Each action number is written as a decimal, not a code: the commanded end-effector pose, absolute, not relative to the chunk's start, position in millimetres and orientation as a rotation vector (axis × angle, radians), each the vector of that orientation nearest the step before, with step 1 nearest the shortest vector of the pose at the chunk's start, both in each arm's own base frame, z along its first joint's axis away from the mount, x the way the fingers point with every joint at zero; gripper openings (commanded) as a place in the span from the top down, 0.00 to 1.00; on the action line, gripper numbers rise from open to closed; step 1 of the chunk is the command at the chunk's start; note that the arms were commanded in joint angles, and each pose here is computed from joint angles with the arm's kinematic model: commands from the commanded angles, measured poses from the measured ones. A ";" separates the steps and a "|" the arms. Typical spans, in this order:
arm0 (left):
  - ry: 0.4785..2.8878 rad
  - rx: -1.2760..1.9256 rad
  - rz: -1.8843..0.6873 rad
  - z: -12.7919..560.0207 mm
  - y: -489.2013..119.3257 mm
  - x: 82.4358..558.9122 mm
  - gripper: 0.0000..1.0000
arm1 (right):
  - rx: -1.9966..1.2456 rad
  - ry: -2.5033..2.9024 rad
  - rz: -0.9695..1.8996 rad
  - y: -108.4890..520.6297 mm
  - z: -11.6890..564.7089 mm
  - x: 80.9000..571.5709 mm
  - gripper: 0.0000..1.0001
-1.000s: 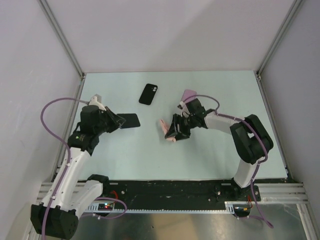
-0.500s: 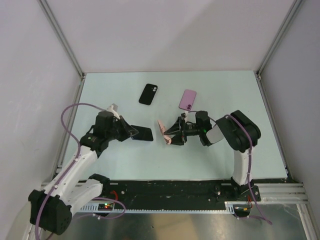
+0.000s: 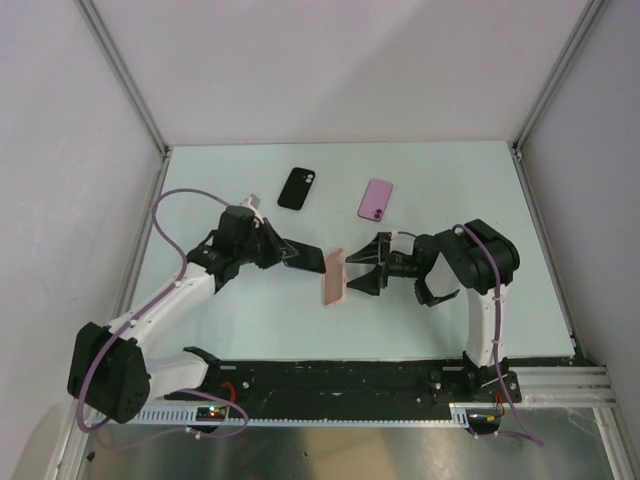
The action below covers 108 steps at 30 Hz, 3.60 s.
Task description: Put the phone into the phone case
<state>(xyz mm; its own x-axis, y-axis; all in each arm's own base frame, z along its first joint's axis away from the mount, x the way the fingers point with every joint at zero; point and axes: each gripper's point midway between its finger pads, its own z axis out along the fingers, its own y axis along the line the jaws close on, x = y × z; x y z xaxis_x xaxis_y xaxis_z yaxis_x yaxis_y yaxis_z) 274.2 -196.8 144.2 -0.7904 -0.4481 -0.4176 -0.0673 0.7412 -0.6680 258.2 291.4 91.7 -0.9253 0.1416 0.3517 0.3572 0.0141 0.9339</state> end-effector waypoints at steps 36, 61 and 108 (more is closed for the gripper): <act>1.975 -0.644 -0.676 215.8 -98.9 258.8 1.00 | 1.466 -3.467 -0.495 290.4 54.0 351.1 0.34; 1.991 -0.616 -0.751 228.5 -107.7 262.9 1.00 | 1.179 -3.472 -0.176 275.4 35.1 342.1 0.94; 2.281 -0.192 -1.447 144.0 -284.6 298.2 1.00 | -0.402 -3.479 -1.003 224.2 83.6 286.5 0.62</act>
